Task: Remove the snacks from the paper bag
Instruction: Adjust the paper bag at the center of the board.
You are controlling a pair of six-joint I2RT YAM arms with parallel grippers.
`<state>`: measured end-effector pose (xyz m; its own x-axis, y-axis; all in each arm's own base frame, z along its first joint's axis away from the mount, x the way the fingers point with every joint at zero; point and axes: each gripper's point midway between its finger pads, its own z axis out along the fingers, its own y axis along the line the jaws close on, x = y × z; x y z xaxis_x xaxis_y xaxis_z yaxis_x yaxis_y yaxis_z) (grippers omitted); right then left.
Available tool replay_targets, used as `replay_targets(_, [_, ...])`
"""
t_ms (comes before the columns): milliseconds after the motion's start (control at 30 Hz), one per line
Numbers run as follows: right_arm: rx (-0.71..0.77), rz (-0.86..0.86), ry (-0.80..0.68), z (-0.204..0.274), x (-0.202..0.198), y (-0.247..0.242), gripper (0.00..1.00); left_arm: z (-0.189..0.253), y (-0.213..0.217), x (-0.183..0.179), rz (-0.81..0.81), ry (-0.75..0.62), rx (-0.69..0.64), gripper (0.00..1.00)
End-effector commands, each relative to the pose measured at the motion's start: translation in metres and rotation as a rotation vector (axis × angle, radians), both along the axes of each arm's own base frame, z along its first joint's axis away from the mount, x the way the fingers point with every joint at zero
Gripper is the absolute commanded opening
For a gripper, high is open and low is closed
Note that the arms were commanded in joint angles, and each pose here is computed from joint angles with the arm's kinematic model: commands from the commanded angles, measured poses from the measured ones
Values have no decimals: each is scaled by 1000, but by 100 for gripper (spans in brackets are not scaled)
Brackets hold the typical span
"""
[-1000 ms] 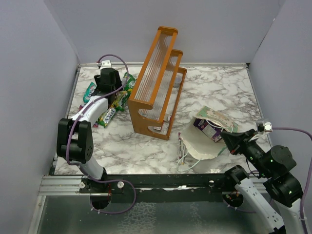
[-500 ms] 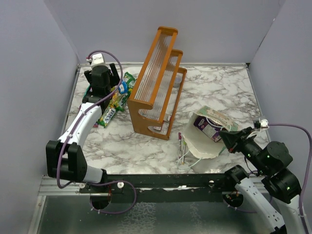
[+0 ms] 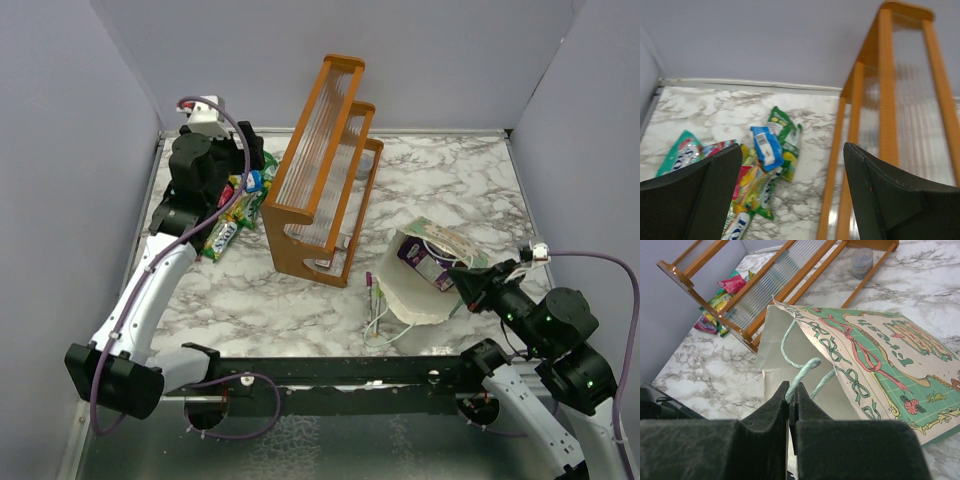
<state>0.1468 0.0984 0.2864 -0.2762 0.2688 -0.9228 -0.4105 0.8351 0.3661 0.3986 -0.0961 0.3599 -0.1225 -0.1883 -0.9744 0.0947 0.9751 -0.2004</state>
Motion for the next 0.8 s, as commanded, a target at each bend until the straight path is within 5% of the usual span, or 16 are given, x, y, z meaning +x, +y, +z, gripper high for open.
replay_targets(0, [12,-28,-20,5,3,-4,2,31,-61,-46,-348,9,-164,84])
replay_targets(300, [11,-64,-66,32,7,-10,2,51,-143,-144,-792,-50,-335,86])
replay_targets(767, [-267,-372,-200,146,113,-32,2,58,-127,-140,-685,-147,-209,87])
